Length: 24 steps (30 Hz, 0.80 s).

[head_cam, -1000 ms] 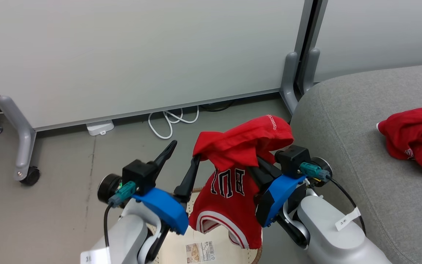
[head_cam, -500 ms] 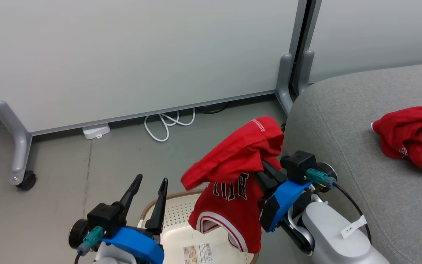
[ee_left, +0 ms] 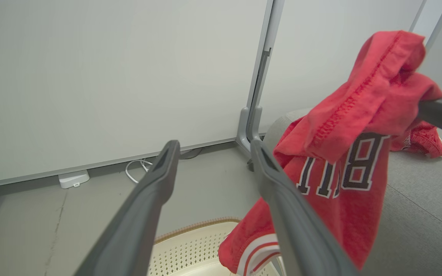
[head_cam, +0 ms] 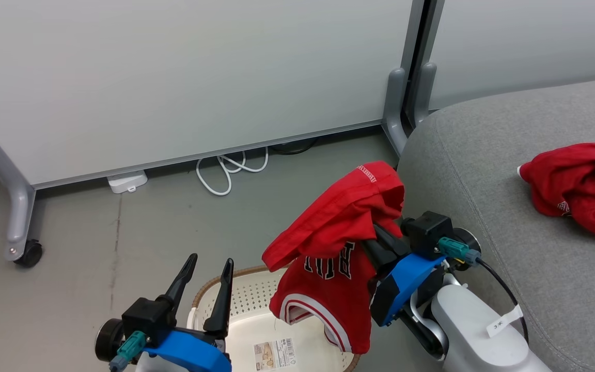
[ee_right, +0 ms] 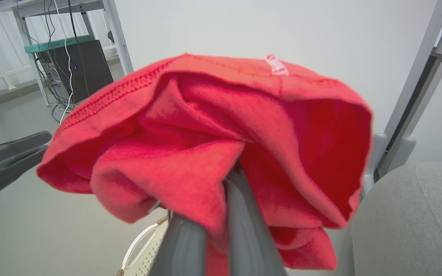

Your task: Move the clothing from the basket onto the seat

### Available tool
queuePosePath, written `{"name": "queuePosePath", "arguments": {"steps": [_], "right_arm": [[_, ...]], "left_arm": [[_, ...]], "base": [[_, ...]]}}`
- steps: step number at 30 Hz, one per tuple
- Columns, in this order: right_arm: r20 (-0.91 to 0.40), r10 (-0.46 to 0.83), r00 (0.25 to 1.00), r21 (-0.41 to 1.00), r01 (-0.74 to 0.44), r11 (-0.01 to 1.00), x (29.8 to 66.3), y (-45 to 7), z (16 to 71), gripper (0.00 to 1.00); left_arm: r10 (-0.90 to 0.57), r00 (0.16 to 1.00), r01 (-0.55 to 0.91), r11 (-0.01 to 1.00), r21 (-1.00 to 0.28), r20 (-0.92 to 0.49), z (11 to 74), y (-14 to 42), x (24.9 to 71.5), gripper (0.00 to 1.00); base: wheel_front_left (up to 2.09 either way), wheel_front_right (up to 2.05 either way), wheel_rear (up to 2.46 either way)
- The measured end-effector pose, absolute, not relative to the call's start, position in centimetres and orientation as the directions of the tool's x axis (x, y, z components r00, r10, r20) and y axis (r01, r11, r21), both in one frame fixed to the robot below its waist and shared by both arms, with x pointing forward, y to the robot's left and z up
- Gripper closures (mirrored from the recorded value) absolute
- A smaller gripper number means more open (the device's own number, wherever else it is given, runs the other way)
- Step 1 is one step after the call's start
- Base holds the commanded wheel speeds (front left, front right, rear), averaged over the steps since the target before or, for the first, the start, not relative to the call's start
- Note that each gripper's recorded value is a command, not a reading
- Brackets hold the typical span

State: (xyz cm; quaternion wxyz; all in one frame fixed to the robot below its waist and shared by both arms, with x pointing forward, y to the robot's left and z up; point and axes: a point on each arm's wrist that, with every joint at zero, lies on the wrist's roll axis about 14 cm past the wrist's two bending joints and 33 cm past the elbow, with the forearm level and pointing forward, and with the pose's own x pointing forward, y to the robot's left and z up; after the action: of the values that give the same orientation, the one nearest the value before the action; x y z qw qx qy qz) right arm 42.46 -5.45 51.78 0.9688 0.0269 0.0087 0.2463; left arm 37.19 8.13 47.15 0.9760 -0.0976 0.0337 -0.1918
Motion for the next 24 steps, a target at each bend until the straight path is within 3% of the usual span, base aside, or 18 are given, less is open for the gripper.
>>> {"name": "queuePosePath", "arguments": {"steps": [12,24], "right_arm": [[0.003,0.396,0.918,0.056,-0.395,0.917,42.0,-8.8,51.9,1.0],[0.006,0.242,0.97,0.058,-0.242,0.969,40.8,-14.6,51.9,1.0]], "left_arm": [[-0.457,0.888,0.44,0.875,-0.201,-0.049,46.4,5.7,38.0,0.0],[-0.592,0.804,0.569,0.794,-0.213,-0.058,45.7,0.4,39.0,0.0]], "base": [[0.0,0.0,0.0],[0.0,0.0,0.0]]}}
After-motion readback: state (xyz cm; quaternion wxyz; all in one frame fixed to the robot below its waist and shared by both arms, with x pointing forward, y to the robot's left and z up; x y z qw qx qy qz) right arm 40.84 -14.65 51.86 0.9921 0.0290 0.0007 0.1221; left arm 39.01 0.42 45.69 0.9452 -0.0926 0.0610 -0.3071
